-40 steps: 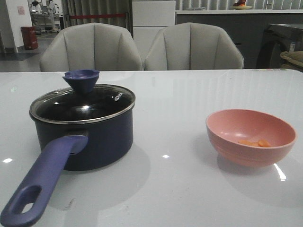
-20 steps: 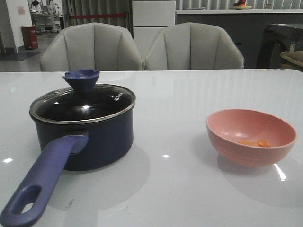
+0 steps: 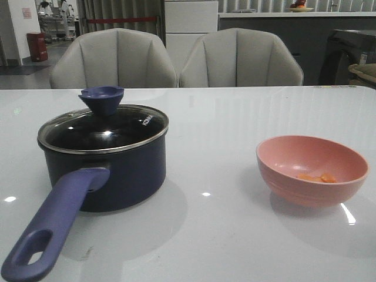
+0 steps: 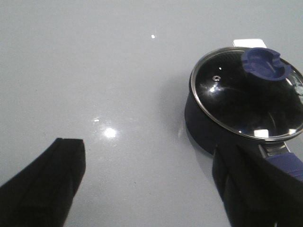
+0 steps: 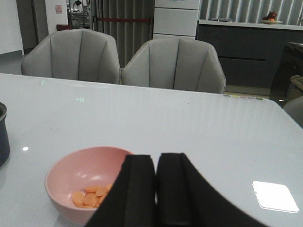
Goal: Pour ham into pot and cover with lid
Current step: 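Lower the left gripper onto the purple lid knob and grasp it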
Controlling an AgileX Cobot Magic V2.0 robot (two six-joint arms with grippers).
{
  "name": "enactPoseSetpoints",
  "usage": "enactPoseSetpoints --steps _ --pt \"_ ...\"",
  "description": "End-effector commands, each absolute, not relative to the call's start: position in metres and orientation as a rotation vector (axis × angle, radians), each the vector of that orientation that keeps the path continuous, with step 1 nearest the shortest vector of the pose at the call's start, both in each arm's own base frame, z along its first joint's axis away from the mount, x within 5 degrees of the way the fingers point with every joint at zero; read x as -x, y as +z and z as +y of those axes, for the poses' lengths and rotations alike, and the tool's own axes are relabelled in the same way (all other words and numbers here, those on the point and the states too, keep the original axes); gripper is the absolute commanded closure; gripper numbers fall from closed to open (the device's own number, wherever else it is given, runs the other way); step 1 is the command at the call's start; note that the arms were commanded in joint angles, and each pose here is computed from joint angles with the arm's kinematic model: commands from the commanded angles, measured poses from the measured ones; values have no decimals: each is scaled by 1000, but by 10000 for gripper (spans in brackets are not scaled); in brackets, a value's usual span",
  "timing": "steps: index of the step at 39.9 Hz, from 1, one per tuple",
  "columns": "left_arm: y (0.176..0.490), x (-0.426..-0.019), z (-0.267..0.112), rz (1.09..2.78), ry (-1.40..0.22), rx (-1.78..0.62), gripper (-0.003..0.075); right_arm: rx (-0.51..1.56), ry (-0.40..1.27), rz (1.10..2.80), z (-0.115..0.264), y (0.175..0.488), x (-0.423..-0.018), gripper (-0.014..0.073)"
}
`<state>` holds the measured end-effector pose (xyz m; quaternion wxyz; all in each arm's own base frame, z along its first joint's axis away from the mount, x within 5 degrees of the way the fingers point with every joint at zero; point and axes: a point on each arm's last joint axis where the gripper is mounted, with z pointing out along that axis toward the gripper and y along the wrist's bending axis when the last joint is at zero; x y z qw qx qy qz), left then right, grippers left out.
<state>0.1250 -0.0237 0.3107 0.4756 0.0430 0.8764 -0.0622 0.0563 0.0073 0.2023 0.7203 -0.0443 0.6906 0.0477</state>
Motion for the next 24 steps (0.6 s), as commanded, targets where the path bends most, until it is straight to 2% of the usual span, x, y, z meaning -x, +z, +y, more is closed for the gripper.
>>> enactPoseSetpoints --steps 1,12,19,24 --pt "333 -148 -38 2124 -217 -138 120 100 97 1434 7 207 -55 435" --pt "345 -214 -91 2263 -305 -296 118 100 97 1434 7 207 -55 435" --pt "345 -255 -127 2337 -317 -379 56 100 97 1434 7 207 -55 435" --pt "341 -280 -152 2407 -312 -434 52 100 97 1434 7 207 -55 435"
